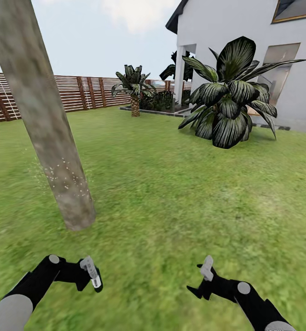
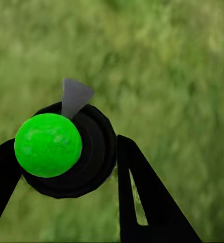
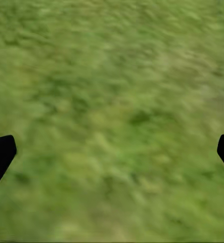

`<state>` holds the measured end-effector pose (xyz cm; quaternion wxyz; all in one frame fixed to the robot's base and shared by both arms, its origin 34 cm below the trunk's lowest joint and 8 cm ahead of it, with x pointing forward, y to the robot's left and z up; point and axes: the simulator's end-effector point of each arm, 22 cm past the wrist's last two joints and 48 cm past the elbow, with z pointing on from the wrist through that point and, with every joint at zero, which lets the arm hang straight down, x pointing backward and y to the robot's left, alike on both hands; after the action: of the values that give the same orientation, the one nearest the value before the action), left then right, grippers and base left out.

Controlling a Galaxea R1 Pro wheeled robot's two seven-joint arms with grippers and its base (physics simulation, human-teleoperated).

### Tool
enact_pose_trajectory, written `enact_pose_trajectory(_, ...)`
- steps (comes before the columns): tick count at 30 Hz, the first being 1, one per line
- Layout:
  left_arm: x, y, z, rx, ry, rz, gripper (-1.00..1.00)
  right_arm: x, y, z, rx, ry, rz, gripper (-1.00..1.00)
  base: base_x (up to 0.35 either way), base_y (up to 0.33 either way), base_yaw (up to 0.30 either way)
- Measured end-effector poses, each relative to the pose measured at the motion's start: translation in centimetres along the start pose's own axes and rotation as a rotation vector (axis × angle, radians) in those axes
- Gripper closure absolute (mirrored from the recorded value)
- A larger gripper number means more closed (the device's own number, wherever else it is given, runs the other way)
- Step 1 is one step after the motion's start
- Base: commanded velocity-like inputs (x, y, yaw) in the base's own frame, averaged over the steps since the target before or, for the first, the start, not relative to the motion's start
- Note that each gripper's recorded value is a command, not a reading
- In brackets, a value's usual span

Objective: In the garden, pick up the pesticide atomizer on the floor and spray pesticide onto both trees until each tree trunk is fully covered.

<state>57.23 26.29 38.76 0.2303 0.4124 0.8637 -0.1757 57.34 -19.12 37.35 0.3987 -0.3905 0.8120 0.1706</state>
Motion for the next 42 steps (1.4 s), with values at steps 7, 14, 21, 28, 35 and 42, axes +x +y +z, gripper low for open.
enact_pose_trajectory(7,0.2,-2.4,1.2,0.065,0.071,0.105,1.0,-0.7,1.1,0.3,-0.044,-0.01,-0.009,1.0,0.0,0.0,0.0)
enact_pose_trajectory(14,-1.4,-4.9,3.0,0.109,0.081,0.167,1.0,-1.8,4.9,1.9,-0.142,0.001,-0.088,1.0,0.0,0.0,0.0)
enact_pose_trajectory(21,-2.3,-7.3,4.4,0.156,0.1,0.231,1.0,-4.7,8.2,3.8,-0.208,-0.04,-0.111,1.0,0.0,0.0,0.0)
enact_pose_trajectory(28,-4.0,-9.8,5.9,0.194,0.093,0.278,1.0,-8.0,11.7,4.2,-0.339,-0.087,-0.158,1.0,0.0,0.0,0.0)
enact_pose_trajectory(35,-6.8,-12.9,7.8,0.221,0.082,0.335,1.0,-8.5,12.0,4.3,-0.343,-0.095,-0.161,1.0,0.0,0.0,0.0)
enact_pose_trajectory(42,-8.2,-13.9,9.0,0.195,0.096,0.39,1.0,-9.1,11.8,4.3,-0.338,-0.107,-0.17,1.0,0.0,0.0,0.0)
